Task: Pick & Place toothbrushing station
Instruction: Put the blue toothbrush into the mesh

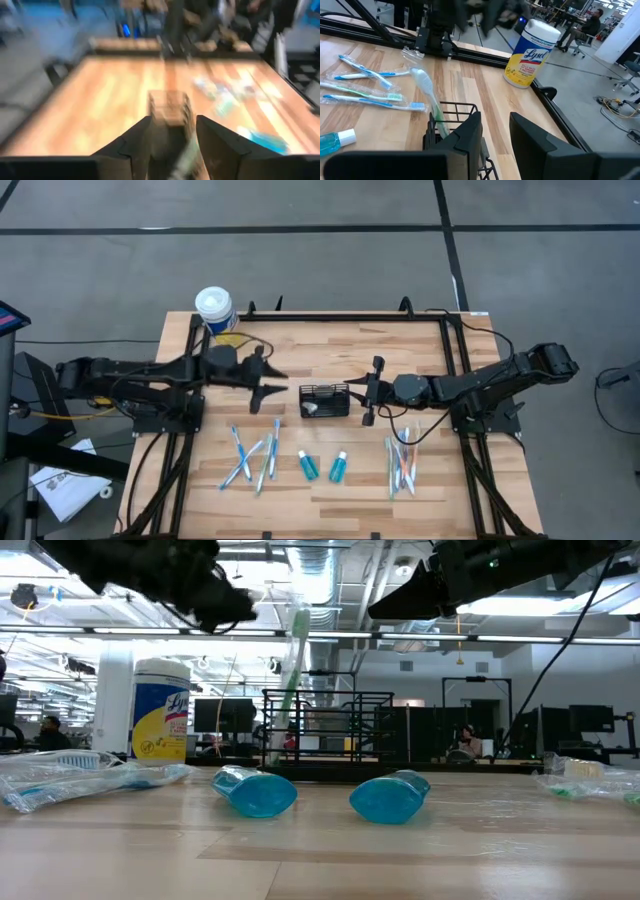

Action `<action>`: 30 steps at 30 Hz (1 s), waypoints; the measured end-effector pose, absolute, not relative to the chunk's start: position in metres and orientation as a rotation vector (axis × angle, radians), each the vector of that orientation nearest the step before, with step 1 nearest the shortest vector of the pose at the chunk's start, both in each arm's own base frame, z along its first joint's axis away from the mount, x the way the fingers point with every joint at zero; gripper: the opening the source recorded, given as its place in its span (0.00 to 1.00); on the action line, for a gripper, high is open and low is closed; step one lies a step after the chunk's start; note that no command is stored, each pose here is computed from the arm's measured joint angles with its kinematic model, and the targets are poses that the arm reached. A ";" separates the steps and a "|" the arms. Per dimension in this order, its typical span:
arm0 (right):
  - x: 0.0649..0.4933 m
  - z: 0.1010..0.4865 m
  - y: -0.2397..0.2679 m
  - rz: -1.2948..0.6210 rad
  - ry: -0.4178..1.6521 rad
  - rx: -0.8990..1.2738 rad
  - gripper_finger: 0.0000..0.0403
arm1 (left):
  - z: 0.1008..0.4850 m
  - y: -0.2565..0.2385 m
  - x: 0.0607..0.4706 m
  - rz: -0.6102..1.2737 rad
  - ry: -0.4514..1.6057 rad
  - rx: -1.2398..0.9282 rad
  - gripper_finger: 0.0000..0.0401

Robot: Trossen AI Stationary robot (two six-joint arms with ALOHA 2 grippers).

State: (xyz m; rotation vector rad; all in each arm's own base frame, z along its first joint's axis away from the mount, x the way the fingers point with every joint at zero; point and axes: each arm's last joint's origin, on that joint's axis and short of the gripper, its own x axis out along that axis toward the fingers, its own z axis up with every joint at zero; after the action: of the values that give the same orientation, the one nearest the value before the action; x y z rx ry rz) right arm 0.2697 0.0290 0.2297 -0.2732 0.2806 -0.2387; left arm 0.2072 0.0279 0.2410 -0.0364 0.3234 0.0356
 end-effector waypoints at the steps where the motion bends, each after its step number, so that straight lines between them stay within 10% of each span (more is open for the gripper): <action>1: 0.270 0.230 0.029 -0.239 0.280 -0.273 0.23 | 0.238 0.025 0.206 0.028 0.356 -0.067 0.34; 15: 0.270 0.230 0.029 -0.239 0.276 -0.269 0.23 | 0.203 0.002 0.192 0.129 0.755 -0.516 0.45; 30: 0.270 0.230 0.030 -0.210 0.272 -0.258 0.23 | 0.167 -0.023 0.184 0.274 0.894 -0.521 0.46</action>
State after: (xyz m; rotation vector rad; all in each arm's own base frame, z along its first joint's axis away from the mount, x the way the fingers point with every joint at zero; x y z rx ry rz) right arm 0.2701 0.0298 0.2301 -0.2577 0.2720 -0.2097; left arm 0.1844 -0.0231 0.1667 -0.5206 0.8936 0.2738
